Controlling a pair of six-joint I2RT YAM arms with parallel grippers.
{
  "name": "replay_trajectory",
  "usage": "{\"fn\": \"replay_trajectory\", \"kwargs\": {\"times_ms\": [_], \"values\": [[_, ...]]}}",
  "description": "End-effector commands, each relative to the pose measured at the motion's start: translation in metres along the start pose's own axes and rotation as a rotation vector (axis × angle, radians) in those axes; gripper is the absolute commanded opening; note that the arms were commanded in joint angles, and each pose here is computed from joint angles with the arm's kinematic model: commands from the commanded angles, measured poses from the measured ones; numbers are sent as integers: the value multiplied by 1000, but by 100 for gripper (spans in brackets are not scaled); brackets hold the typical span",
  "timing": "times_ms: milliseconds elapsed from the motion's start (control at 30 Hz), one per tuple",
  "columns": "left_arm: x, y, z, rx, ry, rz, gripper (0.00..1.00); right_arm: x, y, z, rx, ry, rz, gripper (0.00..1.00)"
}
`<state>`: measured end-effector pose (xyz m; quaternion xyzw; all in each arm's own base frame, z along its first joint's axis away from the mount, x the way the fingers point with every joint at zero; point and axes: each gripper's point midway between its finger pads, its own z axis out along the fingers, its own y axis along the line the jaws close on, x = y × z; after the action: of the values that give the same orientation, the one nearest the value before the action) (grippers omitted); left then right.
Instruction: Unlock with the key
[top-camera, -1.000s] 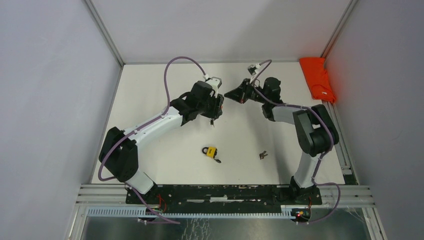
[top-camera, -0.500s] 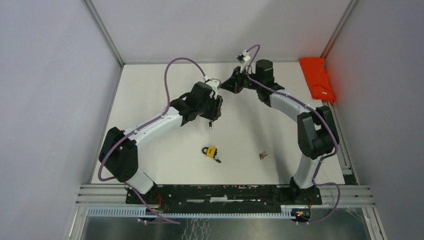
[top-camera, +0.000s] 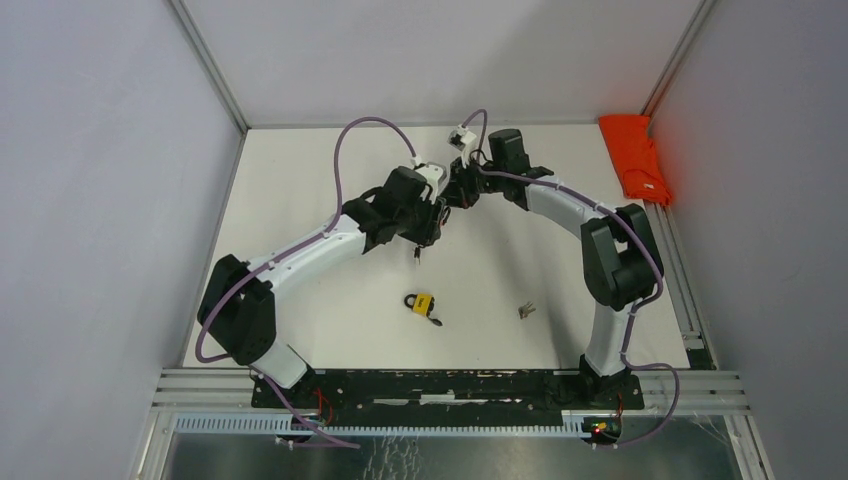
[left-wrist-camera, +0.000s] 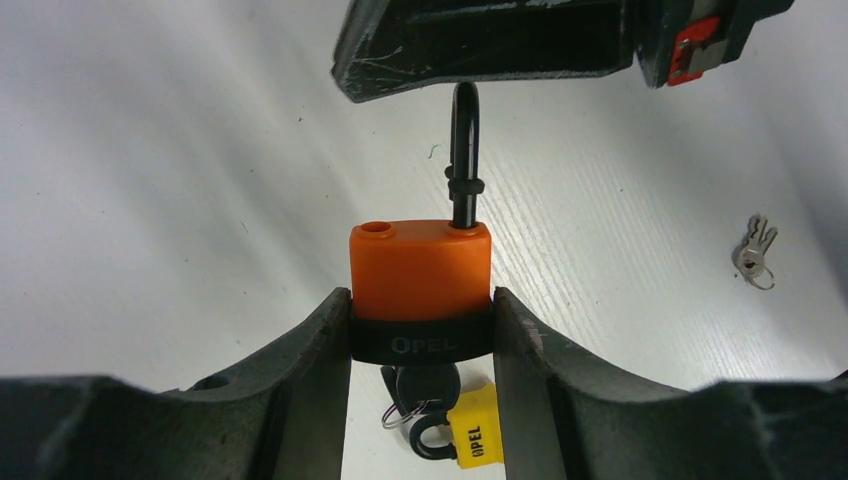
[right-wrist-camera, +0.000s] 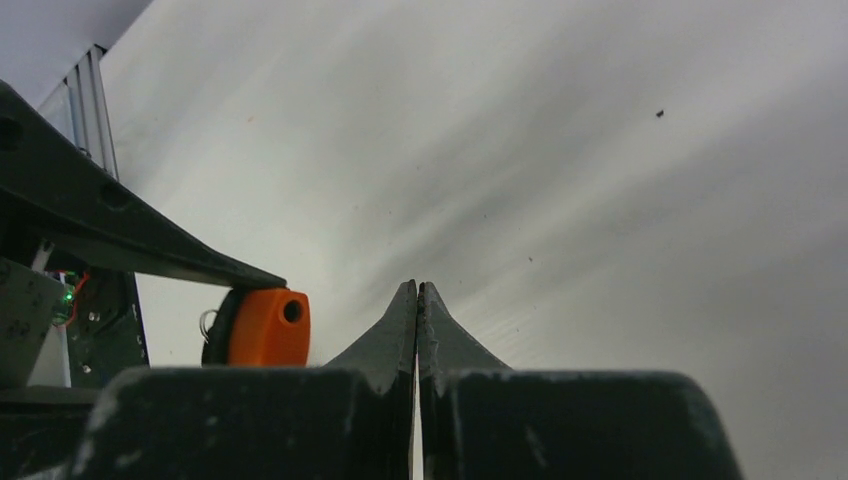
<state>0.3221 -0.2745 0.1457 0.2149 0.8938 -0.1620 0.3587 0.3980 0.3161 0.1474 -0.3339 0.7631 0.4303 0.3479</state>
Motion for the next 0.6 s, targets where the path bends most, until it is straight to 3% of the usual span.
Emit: {"fn": "replay_trajectory", "kwargs": {"times_ms": [0, 300, 567], "values": [[-50, 0, -17, -13, -160, 54, 2, 3, 5, -7, -17, 42, -42, 0], [-12, 6, 35, -19, -91, 73, 2, 49, -1, 5, -77, 125, 16, 0], [2, 8, 66, -21, -49, 89, 2, 64, 10, 3, -128, 97, 54, 0]]}}
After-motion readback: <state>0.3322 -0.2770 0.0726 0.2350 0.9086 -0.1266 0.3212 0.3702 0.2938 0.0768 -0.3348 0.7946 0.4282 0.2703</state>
